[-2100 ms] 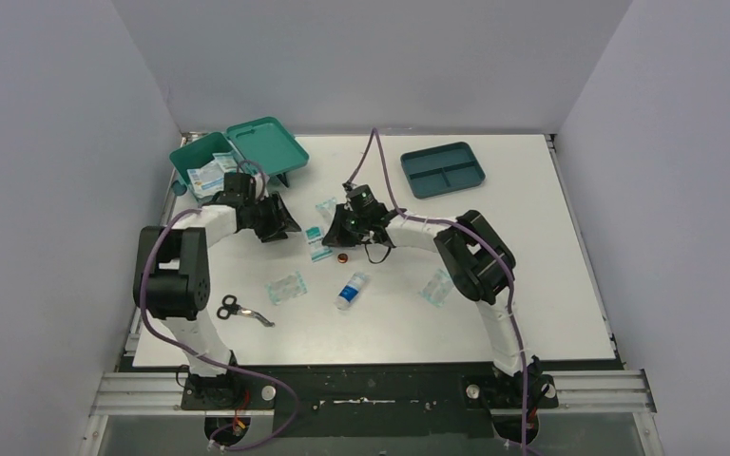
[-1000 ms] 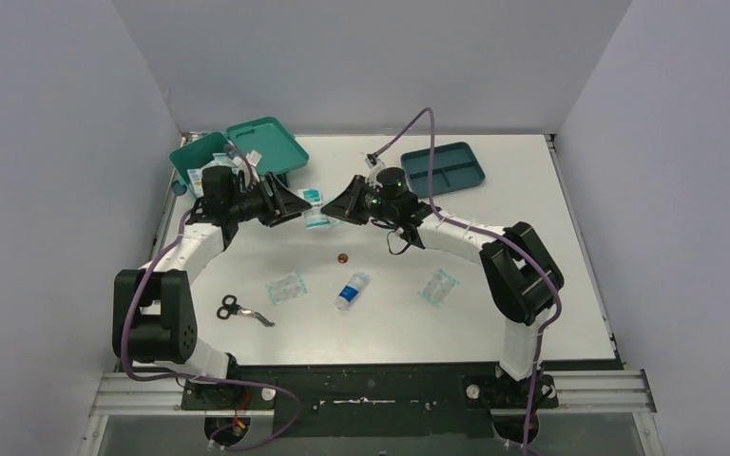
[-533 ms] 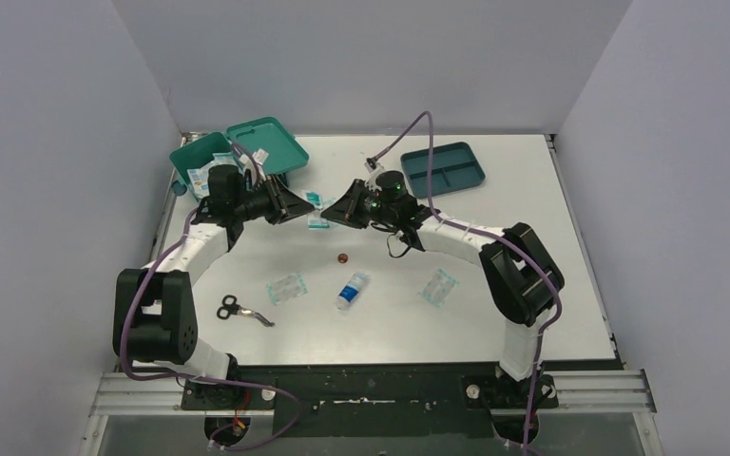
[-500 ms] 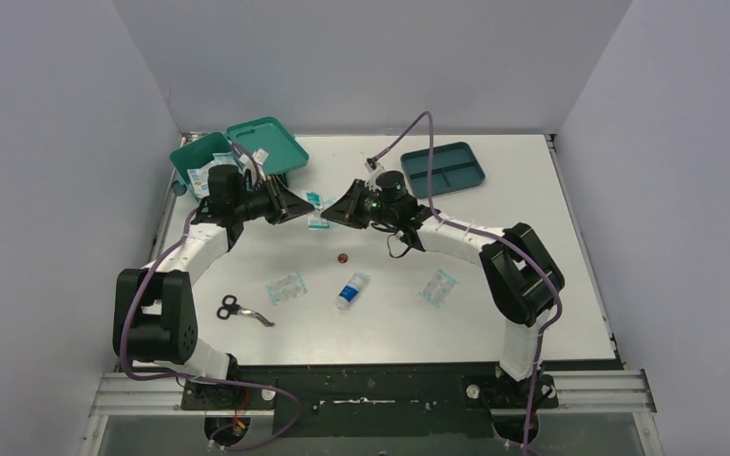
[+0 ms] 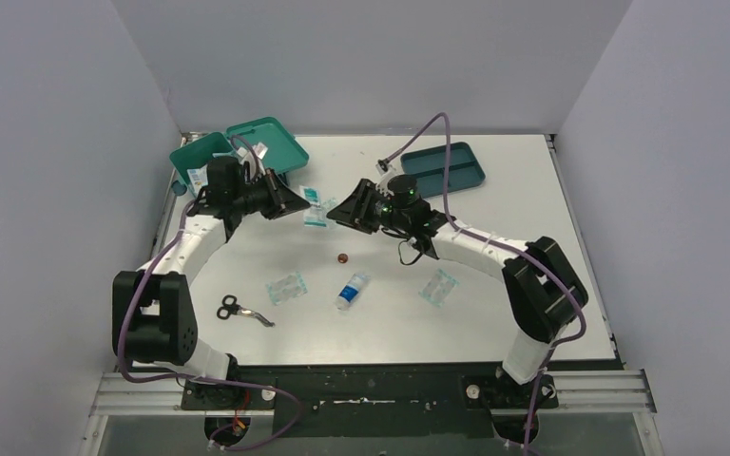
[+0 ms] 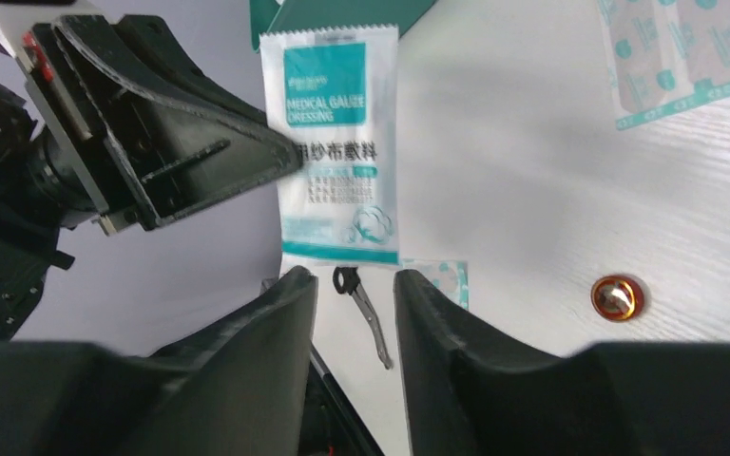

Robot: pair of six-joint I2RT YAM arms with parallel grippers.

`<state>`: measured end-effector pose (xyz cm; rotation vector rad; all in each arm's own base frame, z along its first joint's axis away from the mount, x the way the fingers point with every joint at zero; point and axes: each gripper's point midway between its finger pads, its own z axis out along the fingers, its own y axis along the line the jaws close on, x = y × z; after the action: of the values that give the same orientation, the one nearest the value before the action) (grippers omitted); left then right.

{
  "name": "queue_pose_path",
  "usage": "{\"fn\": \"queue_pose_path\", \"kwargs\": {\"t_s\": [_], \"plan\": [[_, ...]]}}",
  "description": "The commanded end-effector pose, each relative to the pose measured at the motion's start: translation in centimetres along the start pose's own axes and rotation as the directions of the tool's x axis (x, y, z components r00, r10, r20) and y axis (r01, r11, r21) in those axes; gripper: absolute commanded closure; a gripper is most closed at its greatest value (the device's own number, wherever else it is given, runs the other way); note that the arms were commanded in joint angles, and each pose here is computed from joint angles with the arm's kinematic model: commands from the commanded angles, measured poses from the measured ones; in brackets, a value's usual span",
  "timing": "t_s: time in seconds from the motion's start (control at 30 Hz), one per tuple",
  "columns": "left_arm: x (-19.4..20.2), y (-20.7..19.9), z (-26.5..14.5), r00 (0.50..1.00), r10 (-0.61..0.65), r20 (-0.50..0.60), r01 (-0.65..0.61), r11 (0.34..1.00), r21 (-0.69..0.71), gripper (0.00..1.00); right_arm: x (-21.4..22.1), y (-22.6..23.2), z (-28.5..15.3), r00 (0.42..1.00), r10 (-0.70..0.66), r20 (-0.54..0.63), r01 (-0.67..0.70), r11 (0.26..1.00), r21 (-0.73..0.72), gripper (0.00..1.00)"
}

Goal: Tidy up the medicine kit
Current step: Pick up the medical item at the center of the board, then place the medical item at the medicine box.

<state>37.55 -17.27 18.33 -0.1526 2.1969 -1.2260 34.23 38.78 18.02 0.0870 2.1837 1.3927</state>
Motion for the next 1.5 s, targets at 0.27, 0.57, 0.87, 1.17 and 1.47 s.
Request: {"fn": "queue_pose_path", "kwargs": {"t_s": [0.27, 0.57, 0.87, 1.17, 1.47], "plan": [[-7.4, 1.3, -5.2, 0.981, 0.157, 0.111, -0.128, 0.965, -0.230, 1.00, 2.6, 1.2, -7.7, 0.973, -0.228, 0.036, 0.222, 0.968, 0.119, 0.02], [-14.6, 6.6, -11.2, 0.961, 0.166, 0.222, -0.062, 0.909, -0.412, 1.00, 4.1, 1.9, -12.3, 0.967, -0.244, 0.068, 0.236, 0.966, 0.106, 0.00], [-18.2, 13.4, -12.0, 0.960, 0.119, 0.255, 0.031, 0.856, -0.515, 1.00, 4.0, 3.6, -14.6, 0.961, -0.266, 0.079, 0.258, 0.961, 0.096, 0.00], [-19.6, 18.2, -11.7, 0.971, 0.117, 0.208, 0.042, 0.775, -0.631, 1.00, 2.6, 5.7, -15.2, 0.948, -0.299, 0.106, 0.291, 0.953, 0.089, 0.00], [-22.1, 18.4, -10.0, 0.961, 0.147, 0.235, 0.017, 0.815, -0.580, 1.00, 2.1, 5.9, -14.7, 0.942, -0.316, 0.108, 0.306, 0.947, 0.101, 0.00]]}}
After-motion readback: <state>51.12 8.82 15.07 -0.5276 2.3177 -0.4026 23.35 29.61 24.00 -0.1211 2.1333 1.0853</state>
